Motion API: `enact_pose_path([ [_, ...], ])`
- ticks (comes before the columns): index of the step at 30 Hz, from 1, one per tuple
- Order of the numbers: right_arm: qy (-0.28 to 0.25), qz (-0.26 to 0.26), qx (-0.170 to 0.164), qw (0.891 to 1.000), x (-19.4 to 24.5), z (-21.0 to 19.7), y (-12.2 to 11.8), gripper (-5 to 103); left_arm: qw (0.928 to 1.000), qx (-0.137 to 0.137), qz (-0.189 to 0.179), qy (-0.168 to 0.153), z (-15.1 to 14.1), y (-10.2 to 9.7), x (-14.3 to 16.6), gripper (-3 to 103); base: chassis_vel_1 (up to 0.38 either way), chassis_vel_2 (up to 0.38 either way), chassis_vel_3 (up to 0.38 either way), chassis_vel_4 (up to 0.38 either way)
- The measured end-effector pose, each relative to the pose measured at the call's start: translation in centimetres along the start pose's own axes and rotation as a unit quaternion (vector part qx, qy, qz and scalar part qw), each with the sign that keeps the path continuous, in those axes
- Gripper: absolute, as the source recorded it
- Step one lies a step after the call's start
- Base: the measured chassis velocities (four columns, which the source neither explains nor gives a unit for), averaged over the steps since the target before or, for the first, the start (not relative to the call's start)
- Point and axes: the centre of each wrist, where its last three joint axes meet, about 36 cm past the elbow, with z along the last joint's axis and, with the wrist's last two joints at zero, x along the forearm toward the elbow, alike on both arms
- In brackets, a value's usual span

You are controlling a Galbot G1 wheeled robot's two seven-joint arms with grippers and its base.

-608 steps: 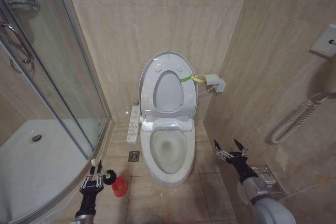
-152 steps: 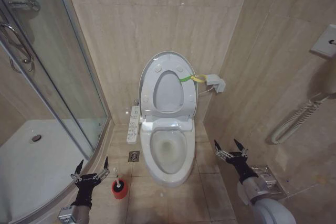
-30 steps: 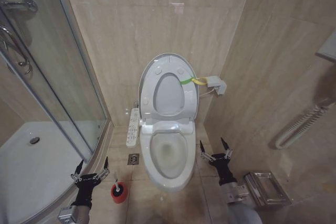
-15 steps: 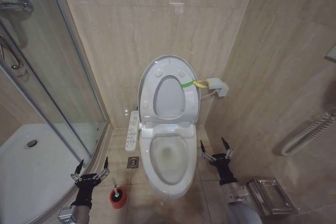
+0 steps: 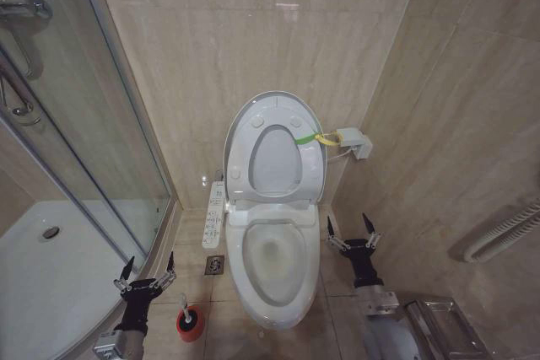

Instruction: Open the toilet lid, clean the toilet bowl with a toilet brush, close the toilet lid, and flush.

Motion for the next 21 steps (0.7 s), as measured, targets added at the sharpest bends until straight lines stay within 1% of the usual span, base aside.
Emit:
enact_pose_path([
  [5, -0.001, 0.007, -0.004, 1.000, -1.3, -0.3, 0.2, 100, 1.0000, 0.000, 0.000, 0.000, 0.0, 0.0, 0.0, 100, 0.000, 0.000, 0.000, 0.000],
  [10, -0.006, -0.005, -0.008, 1.000, -1.9, 0.0, 0.4, 100, 1.0000, 0.000, 0.000, 0.000, 0.0, 0.0, 0.0, 100, 0.000, 0.000, 0.000, 0.000],
  [16, -0.026, -0.016, -0.022, 0.999, -3.4, -0.3, 0.9, 100, 1.0000, 0.000, 0.000, 0.000, 0.0, 0.0, 0.0, 100, 0.000, 0.000, 0.000, 0.000],
  [17, -0.031, -0.015, -0.024, 0.999, -3.9, -0.5, 1.0, 88, 1.0000, 0.000, 0.000, 0.000, 0.0, 0.0, 0.0, 100, 0.000, 0.000, 0.000, 0.000],
  [21, -0.043, -0.008, -0.026, 0.999, -6.3, -0.8, 0.4, 88, 1.0000, 0.000, 0.000, 0.000, 0.0, 0.0, 0.0, 100, 0.000, 0.000, 0.000, 0.000],
])
